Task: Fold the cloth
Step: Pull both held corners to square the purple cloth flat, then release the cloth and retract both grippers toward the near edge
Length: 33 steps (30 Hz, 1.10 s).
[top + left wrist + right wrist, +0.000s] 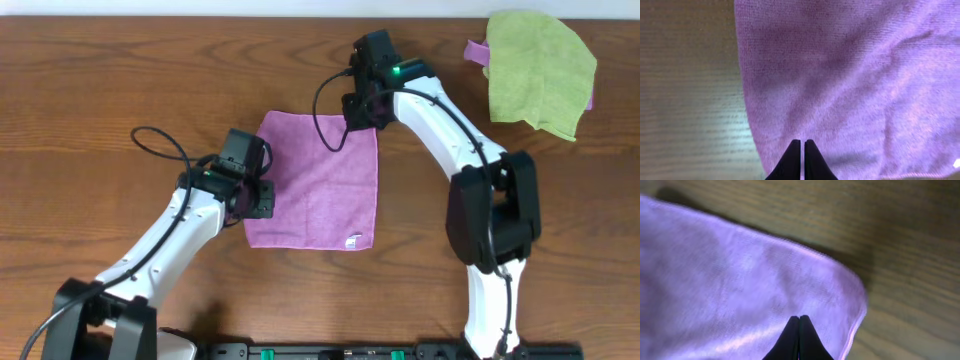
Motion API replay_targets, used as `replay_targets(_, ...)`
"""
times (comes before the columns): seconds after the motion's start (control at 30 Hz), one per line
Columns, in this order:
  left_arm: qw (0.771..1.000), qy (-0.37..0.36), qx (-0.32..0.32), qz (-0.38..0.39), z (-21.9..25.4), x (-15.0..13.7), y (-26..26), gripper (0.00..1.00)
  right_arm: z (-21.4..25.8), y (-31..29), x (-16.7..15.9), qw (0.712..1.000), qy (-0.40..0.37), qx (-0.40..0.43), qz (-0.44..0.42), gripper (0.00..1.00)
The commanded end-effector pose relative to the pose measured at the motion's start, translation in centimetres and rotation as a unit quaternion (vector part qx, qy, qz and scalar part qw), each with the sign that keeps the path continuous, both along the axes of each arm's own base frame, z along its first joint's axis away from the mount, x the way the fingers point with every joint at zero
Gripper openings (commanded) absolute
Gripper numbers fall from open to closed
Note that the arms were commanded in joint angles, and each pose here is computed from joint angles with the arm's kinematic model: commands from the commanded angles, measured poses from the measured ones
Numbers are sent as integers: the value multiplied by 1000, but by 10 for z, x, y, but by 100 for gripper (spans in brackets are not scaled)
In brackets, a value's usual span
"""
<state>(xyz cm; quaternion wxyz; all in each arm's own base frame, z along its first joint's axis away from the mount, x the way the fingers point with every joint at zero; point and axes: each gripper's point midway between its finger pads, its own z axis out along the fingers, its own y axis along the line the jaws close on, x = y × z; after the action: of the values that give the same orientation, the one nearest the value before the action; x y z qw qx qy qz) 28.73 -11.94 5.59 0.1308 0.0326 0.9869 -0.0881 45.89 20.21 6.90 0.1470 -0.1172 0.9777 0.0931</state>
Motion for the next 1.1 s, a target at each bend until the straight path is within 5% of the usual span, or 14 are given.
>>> replay_targets(0.0, 999, -52, -5, -5, 40, 12, 2, 6, 63, 4, -5, 998, -57, 3, 19, 1)
replay_targets(0.23, 991, -132, 27, 22, 106, -17, 34, 6, 134, -13, -63, 997, -70, 5, 36, 2)
replay_targets(0.5, 992, -109, 18, 57, 118, -69, 52, 6, 160, -39, -142, 992, -120, 7, 37, 1)
replay_targets(0.8, 990, -102, -32, 89, 99, -125, 61, 6, 140, -79, -230, 989, -143, 44, -1, 2)
replay_targets(1.07, 989, -42, -63, 130, 62, -145, 55, 6, 85, -87, -272, 995, -83, 60, -13, 1)
